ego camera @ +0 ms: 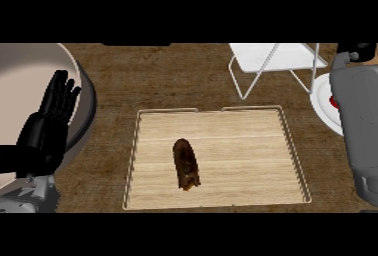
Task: Pick the cupcake from the tray and place it in the tiered shelf
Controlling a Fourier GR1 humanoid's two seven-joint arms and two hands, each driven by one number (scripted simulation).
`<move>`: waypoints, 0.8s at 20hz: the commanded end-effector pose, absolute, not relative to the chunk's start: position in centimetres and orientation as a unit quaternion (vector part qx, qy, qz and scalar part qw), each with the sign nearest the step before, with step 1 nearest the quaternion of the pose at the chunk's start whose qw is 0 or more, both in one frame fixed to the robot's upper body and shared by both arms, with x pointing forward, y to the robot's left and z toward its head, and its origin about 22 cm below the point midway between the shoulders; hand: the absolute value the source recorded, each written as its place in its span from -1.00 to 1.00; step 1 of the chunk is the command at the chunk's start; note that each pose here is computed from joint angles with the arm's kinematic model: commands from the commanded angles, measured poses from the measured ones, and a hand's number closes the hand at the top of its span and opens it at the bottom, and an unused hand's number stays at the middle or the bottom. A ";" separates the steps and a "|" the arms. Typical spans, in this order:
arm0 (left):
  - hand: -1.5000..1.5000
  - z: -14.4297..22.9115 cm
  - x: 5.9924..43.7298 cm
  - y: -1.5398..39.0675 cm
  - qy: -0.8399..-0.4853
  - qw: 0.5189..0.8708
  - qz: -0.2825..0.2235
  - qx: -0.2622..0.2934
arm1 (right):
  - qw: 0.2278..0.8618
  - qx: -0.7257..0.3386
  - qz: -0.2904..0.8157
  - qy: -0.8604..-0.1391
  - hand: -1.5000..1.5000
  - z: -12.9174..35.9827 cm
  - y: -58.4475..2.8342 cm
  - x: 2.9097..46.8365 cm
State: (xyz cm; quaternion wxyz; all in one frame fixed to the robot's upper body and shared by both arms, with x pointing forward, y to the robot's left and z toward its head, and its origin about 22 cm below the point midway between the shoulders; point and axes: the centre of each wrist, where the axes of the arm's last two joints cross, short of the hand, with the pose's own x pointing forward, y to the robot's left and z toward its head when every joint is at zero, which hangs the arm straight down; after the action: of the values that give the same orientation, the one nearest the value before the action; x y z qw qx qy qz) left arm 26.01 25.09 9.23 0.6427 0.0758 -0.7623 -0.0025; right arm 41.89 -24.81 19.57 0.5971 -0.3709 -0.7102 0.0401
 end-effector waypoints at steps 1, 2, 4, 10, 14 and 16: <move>0.00 7.3 25.8 26.9 -0.724 0.683 0.013 0.099 | 0.613 -0.332 -0.001 -0.717 -1.00 19.8 -24.0 43.0; 0.00 7.1 26.0 25.5 -0.726 0.681 0.011 0.100 | 0.605 -0.326 -0.009 -0.727 -1.00 19.9 -24.9 43.1; 0.00 6.2 25.6 25.2 -0.724 0.681 0.006 0.110 | 0.598 -0.341 -0.024 -0.725 -1.00 20.7 -26.4 42.7; 0.00 6.2 24.0 28.1 -0.716 0.689 0.015 0.108 | 0.614 -0.367 -0.089 -0.693 -1.00 24.5 -31.5 40.6; 0.00 7.1 25.3 27.8 -0.718 0.686 0.021 0.118 | 0.623 -0.372 -0.131 -0.676 -1.00 24.7 -35.5 38.7; 0.00 6.4 24.3 28.0 -0.717 0.687 0.022 0.117 | 0.631 -0.371 -0.125 -0.670 -1.00 23.0 -38.1 36.3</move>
State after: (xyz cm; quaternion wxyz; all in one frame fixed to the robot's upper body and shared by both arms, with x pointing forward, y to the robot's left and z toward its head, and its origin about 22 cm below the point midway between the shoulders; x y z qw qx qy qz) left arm 25.46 26.12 9.44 0.6425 0.0932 -0.7605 0.0089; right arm 39.01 -34.23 23.66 0.6226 -0.3653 -0.6833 -0.1095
